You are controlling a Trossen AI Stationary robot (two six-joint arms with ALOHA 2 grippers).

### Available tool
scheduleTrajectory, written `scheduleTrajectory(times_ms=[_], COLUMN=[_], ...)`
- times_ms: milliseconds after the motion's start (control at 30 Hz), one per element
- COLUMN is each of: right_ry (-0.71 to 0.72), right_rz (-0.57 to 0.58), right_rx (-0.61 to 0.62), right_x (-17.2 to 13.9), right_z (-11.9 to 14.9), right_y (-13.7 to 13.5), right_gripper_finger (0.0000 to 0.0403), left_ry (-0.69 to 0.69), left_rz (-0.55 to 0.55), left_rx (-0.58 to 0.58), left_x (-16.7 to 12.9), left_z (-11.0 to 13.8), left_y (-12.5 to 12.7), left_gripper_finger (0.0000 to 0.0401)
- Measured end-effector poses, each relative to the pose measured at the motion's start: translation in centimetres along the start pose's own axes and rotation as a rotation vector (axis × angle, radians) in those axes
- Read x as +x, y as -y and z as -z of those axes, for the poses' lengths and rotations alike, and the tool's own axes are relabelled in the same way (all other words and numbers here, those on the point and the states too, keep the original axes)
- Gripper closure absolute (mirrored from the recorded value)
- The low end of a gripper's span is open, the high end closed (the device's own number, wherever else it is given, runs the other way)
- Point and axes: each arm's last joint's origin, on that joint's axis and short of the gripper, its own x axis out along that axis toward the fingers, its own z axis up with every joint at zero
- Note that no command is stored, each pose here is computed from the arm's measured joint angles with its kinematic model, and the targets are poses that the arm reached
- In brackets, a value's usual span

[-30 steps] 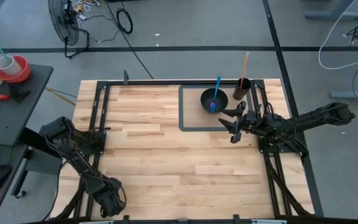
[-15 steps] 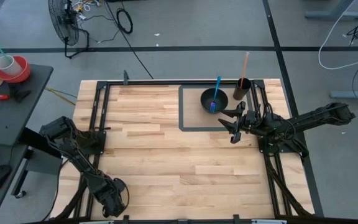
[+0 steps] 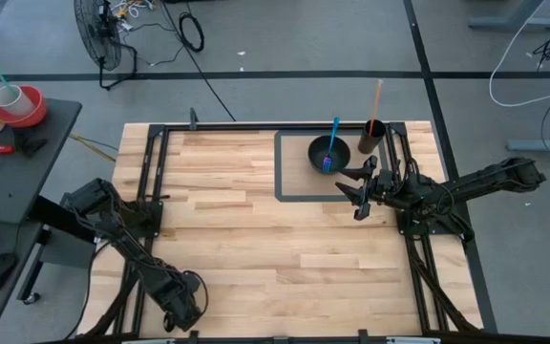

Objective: Pick & Place Utensil
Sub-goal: Put the black spoon into the black bowl on the brown mat

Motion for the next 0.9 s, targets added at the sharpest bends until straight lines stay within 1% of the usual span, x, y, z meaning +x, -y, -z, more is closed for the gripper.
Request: scheduleTrajectory(times_ms=[167, 233, 433, 533, 600, 700, 767, 900], right_ry=[0.0, 0.0, 0.0, -0.001, -0.005, -0.016, -0.021, -0.023], right_rz=[0.001, 0.001, 0.001, 0.001, 0.001, 0.001, 0.0, 0.0], right_rx=[0.0, 0.0, 0.0, 0.0, -0.002, -0.007, -0.009, -0.01], right_x=[0.0, 0.0, 0.0, 0.0, 0.0, 0.0, 0.0, 0.0], right_z=[0.0, 0.0, 0.0, 0.0, 0.1, 0.2, 0.2, 0.2], right_y=[0.0, 0.0, 0.0, 0.0, 0.0, 0.0, 0.0, 0.0], right_gripper_finger=[0.0201, 0.0201, 0.0201, 0.0201, 0.0201, 0.0201, 0.0201, 0.0201], left_ry=[0.014, 0.026, 0.177, 0.225, 0.203, 0.113, 0.071, 0.063], left_rz=[0.008, 0.022, 0.083, 0.111, 0.123, 0.107, 0.058, -0.041], left_rx=[0.034, 0.07, 0.193, 0.225, 0.202, 0.129, 0.081, 0.005], left_x=[-0.7, -1.2, -2.8, -3.5, -3.7, -3.5, -3.3, -2.8], left_z=[-0.3, -0.5, -1.4, -1.5, -1.4, -0.7, -0.2, 0.6], left_y=[0.6, 1.1, 2.8, 3.5, 3.7, 3.5, 3.0, 1.9], left_gripper_finger=[0.0041, 0.0041, 0.0041, 0.0041, 0.0041, 0.0041, 0.0041, 0.0041])
